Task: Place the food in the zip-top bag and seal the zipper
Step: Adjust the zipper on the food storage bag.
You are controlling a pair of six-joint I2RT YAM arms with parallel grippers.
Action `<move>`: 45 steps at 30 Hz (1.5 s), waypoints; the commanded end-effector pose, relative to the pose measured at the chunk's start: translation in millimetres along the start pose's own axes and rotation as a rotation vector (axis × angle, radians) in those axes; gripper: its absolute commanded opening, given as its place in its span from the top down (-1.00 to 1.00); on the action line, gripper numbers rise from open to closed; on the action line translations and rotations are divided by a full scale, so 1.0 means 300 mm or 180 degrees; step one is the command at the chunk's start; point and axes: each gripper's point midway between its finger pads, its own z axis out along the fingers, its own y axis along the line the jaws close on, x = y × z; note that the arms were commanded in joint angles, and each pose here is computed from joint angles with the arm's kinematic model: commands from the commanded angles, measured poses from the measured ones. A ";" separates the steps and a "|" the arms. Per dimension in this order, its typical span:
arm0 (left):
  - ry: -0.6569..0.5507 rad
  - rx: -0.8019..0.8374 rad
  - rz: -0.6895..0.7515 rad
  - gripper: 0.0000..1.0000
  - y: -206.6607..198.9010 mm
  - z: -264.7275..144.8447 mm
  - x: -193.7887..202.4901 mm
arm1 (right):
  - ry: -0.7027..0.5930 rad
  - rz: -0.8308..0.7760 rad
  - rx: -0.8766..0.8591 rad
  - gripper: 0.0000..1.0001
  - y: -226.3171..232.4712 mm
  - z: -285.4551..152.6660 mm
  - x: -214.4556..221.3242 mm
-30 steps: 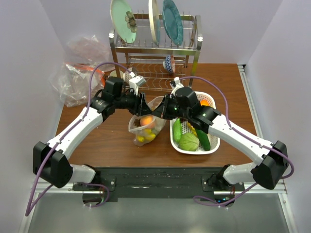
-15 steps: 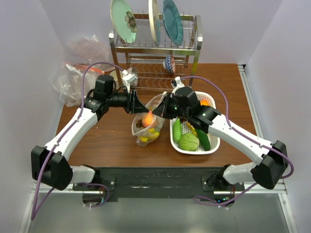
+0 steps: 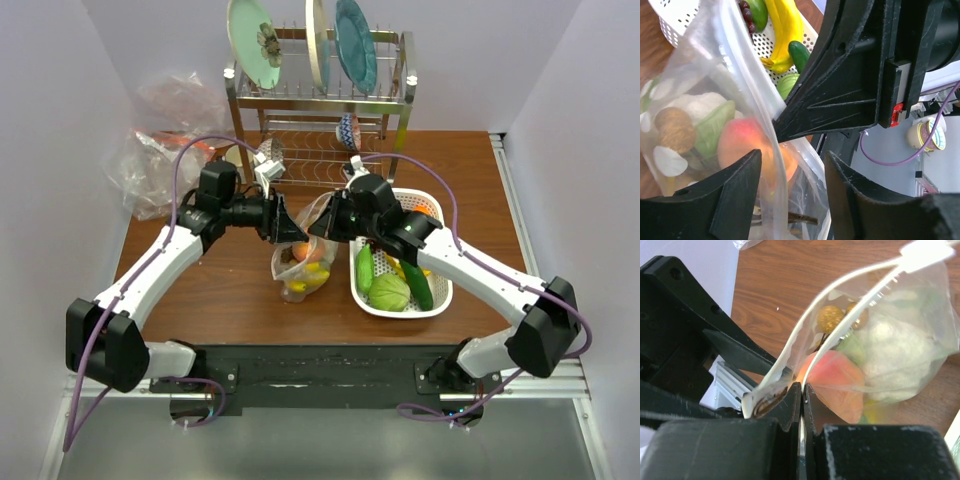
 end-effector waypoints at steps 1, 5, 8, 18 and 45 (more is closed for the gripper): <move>0.0055 -0.0032 0.0221 -0.19 -0.025 0.016 0.005 | -0.0084 -0.0033 -0.0210 1.00 0.087 -0.015 -0.059; 0.0101 -0.0133 0.0305 -0.21 -0.028 0.032 0.008 | -0.0033 -0.0047 -0.0204 1.00 0.093 -0.008 -0.056; 0.0153 -0.0310 0.0341 -0.22 -0.008 0.040 0.009 | 0.0016 -0.0024 -0.0202 1.00 0.105 -0.008 -0.057; 0.0172 -0.0784 0.0507 -0.15 0.014 0.069 -0.003 | 0.0034 0.0136 -0.0239 1.00 0.136 -0.030 -0.070; 0.0400 -0.1240 0.0653 0.93 0.060 0.143 0.054 | 0.0056 0.0574 -0.0552 0.95 0.213 -0.078 -0.075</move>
